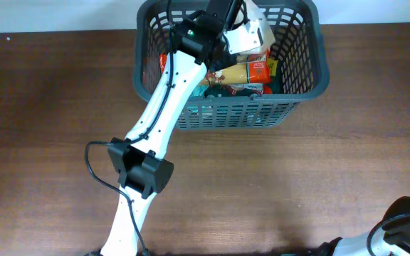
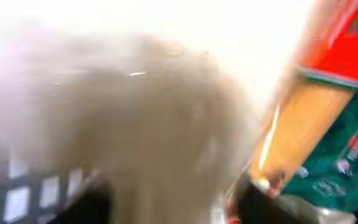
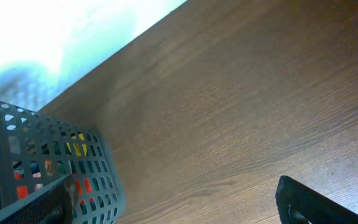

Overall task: Pack container
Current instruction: 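Lift the clear bag over the basket and open the left gripper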

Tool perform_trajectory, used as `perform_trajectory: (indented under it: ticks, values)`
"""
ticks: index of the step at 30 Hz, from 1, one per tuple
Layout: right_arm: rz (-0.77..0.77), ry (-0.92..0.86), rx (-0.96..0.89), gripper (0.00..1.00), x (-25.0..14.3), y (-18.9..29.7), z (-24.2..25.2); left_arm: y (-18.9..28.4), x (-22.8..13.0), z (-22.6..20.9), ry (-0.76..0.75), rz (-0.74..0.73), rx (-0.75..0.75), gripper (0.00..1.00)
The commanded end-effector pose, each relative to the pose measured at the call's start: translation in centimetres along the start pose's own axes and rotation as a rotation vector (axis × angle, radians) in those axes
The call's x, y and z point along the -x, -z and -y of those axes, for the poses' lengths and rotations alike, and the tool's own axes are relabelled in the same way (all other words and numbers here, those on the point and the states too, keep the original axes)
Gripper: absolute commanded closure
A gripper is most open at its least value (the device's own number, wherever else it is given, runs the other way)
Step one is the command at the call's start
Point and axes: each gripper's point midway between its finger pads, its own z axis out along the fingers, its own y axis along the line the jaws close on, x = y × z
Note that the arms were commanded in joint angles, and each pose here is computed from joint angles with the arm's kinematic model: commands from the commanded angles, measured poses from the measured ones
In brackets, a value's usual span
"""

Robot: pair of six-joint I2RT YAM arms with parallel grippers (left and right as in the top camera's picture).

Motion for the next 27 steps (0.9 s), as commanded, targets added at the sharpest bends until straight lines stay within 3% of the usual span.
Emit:
perform_trajectory:
  ticks: [1,5,11,14,20,27]
  values:
    - [0.007,0.006,0.005,0.01,0.1,0.3,-0.2,0.2,-1.6,-0.2,0.042,-0.074,0.015,0.01]
    - [0.007,0.006,0.005,0.01,0.1,0.3,-0.2,2.6,-2.7,-1.2,0.026,-0.158,0.101,0.01]
    - [0.007,0.006,0.005,0.01,0.1,0.3,-0.2,11.5,-1.7,-3.8,0.098,-0.052,0.217,0.01]
    - [0.007,0.006,0.005,0.01,0.1,0.3,-0.2,18.0,-2.7,-5.7,0.174,0.016,0.304,0.01]
    - [0.007,0.006,0.005,0.01,0.1,0.3,-0.2,30.7,-8.3,-8.2,0.340,0.131,0.479,0.01]
    - [0.007,0.006,0.005,0.01,0.1,0.3,-0.2,38.3,-17.9,-7.9,0.580,0.090,0.676,0.01]
